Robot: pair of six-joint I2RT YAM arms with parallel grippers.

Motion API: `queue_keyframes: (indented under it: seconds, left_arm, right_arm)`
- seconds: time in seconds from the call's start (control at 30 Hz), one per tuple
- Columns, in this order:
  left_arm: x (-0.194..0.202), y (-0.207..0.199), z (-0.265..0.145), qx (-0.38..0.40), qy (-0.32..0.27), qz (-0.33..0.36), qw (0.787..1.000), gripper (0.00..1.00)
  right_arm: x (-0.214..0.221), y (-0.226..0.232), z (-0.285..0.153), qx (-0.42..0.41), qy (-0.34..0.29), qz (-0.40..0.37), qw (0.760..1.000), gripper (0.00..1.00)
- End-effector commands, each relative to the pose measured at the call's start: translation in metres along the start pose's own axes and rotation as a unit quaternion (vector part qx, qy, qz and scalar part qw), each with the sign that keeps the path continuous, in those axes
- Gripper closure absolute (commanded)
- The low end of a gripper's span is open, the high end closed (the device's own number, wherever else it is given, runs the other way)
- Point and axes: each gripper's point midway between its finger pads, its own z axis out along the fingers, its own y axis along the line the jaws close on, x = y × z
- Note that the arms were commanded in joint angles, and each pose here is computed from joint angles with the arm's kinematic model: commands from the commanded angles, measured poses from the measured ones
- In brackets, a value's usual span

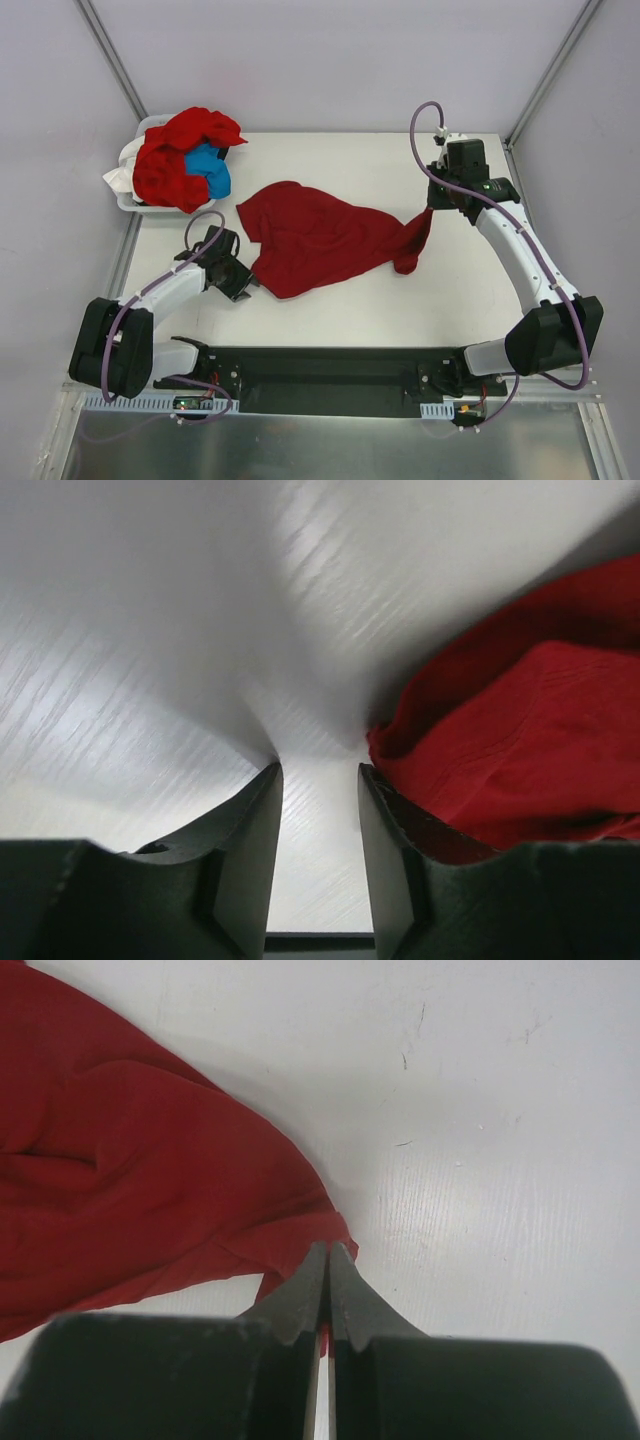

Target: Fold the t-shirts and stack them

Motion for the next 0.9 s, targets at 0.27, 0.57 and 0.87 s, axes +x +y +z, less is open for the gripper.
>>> queue_keyframes:
  seconds: [0.27, 0.57, 0.87]
  left_arm:
    - [-0.024, -0.027, -0.002, 0.044, -0.041, 0.117, 0.991, 0.56]
    - [-0.016, -0.057, -0.027, 0.108, -0.051, 0.202, 0.972, 0.57]
    - [0.004, -0.091, -0.007, 0.141, -0.021, 0.276, 0.951, 0.55]
  right_arm:
    - [-0.005, 0.004, -0.009, -0.002, -0.010, 0.001, 1.000, 0.99]
    - [-0.006, 0.007, -0.008, -0.001, -0.009, 0.000, 1.000, 0.99]
    - [-0.008, 0.018, -0.003, -0.009, -0.004, -0.007, 1.000, 0.99]
